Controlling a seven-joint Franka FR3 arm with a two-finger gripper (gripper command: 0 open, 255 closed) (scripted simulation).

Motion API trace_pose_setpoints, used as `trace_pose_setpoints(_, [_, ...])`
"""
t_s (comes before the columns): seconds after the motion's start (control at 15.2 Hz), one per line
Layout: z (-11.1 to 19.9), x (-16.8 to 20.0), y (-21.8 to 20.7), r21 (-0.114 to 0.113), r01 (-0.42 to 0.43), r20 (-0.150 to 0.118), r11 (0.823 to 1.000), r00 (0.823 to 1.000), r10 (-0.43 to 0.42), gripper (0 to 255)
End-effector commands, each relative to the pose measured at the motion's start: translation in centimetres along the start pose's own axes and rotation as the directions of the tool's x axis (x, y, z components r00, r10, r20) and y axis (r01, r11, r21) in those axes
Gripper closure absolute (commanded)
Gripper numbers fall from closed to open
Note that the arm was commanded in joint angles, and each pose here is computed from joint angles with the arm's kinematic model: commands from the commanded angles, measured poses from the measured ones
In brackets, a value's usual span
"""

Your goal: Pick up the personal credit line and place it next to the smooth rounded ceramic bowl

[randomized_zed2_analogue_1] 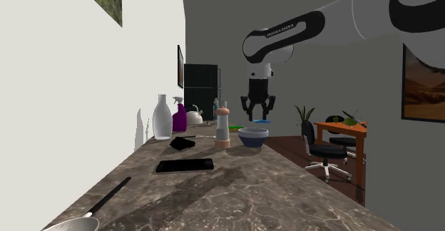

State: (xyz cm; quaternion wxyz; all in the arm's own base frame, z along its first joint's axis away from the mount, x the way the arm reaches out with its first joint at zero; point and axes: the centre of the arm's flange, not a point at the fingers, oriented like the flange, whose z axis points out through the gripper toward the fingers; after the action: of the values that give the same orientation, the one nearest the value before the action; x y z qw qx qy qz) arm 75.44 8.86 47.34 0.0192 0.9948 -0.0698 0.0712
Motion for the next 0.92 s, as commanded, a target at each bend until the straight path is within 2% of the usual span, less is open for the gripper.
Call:
trace_pose_setpoints(0.0, [1.1,0.0,-0.1,0.0,0.0,0.0,1.0,1.0,0.0,255])
trace_pose_setpoints(0.86, [7.8,-1.0,-0.2,0.0,0.0,0.0,1.0,1.0,0.0,255])
